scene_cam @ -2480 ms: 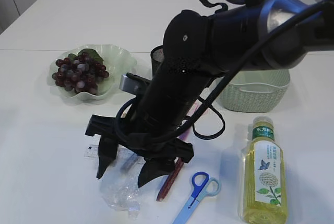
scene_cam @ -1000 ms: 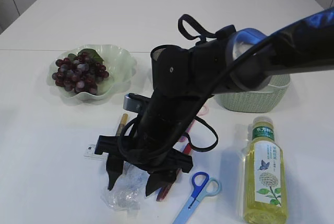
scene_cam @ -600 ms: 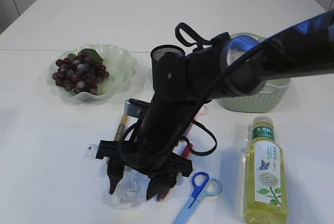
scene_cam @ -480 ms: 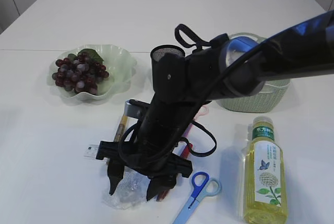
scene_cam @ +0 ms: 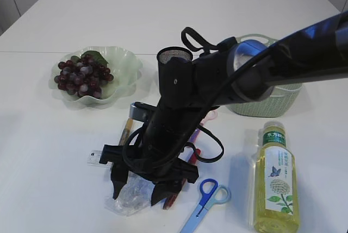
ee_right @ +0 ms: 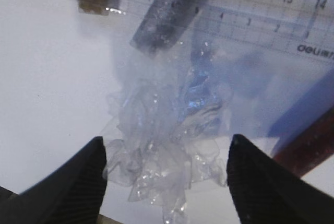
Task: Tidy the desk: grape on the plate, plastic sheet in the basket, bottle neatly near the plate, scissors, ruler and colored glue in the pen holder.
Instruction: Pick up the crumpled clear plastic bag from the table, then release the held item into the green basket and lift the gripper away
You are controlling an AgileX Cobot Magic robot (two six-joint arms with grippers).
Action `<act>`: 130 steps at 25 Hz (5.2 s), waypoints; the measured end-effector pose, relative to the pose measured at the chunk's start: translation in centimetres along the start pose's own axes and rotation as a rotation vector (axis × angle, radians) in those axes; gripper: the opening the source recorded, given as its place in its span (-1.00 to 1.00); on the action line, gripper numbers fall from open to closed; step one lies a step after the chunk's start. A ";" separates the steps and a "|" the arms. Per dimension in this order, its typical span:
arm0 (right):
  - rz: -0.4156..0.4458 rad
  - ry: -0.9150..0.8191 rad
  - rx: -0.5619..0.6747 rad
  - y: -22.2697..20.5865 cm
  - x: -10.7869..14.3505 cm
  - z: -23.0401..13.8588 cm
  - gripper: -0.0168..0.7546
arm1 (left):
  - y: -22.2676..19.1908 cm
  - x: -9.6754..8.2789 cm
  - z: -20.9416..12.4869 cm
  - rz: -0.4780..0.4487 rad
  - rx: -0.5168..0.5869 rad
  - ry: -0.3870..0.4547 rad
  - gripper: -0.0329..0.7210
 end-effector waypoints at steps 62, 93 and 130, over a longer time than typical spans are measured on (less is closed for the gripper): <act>-0.024 0.024 0.106 1.0 -0.1 -2.0 -0.71 | 0.0 0.5 0.1 0.028 -0.006 -0.010 0.22; -0.231 0.286 0.005 9.6 1.5 1.9 -0.72 | 0.0 0.7 0.2 0.040 -0.009 -0.014 0.22; -0.566 0.007 -0.514 30.7 -16.5 14.7 -0.72 | 0.0 1.0 0.2 0.060 -0.013 -0.019 0.21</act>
Point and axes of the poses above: a point on each arm's last joint axis where the gripper is mounted, y pointing back along that axis away from the gripper, x along the wrist's bending axis when the last joint is at zero, z = x × y, the point moved 8 cm from there along -y, pointing out along that axis toward the gripper, and after that the axes turned 10 degrees about y, right-handed, at the moved point
